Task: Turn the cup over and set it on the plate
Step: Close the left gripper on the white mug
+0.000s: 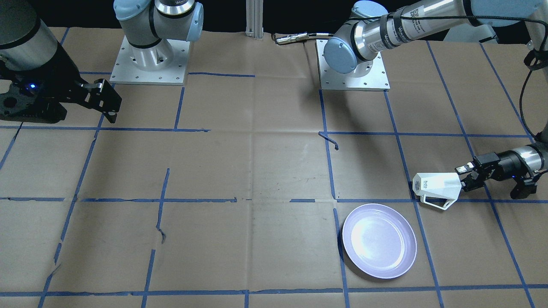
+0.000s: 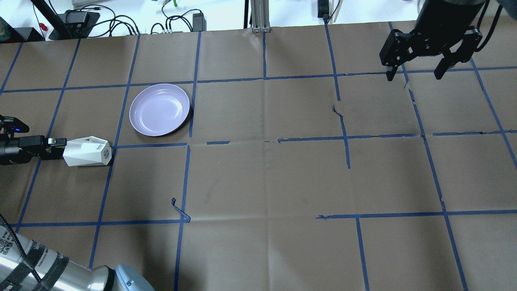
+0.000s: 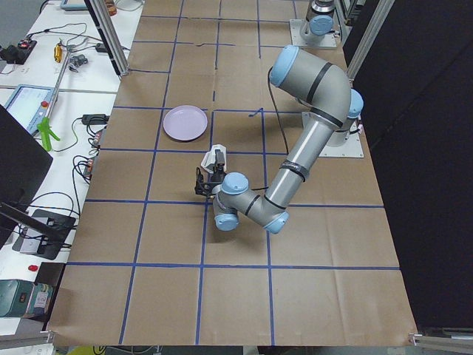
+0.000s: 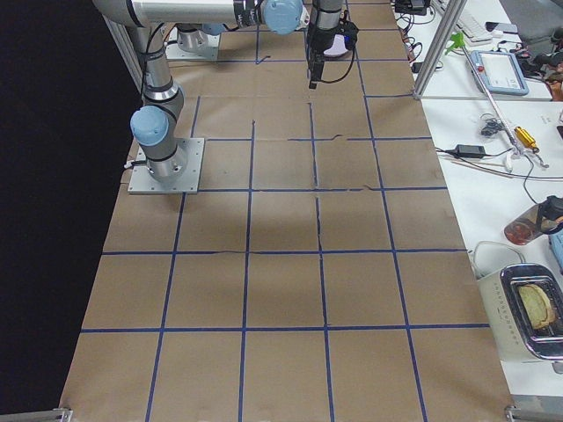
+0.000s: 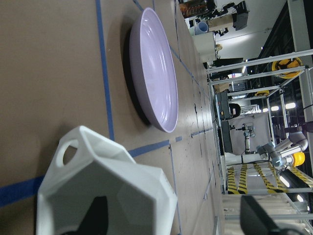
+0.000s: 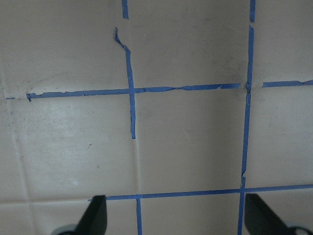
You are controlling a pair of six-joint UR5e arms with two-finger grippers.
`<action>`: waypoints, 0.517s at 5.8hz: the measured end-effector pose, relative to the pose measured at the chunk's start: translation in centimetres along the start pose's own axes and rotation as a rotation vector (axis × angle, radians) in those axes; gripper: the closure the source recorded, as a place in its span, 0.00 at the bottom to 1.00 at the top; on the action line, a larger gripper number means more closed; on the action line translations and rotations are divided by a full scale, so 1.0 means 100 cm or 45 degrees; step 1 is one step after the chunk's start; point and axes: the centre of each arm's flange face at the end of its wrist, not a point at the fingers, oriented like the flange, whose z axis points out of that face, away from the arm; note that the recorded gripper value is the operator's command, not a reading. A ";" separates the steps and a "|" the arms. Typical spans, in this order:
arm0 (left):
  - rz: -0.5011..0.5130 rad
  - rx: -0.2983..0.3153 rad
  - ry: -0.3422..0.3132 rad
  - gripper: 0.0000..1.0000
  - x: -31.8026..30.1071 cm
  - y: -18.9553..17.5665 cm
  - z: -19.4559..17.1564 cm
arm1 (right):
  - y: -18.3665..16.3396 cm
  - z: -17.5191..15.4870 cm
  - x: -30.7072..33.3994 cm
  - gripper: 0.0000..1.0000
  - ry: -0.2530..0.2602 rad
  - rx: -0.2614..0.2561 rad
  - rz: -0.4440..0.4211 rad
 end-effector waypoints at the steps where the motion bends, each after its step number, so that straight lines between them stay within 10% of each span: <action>1: -0.022 0.042 0.024 0.56 0.001 -0.002 0.002 | 0.000 0.000 0.000 0.00 0.000 0.000 0.000; 3: -0.049 0.051 0.050 0.91 0.000 0.000 0.005 | 0.000 0.000 0.000 0.00 0.000 0.000 0.000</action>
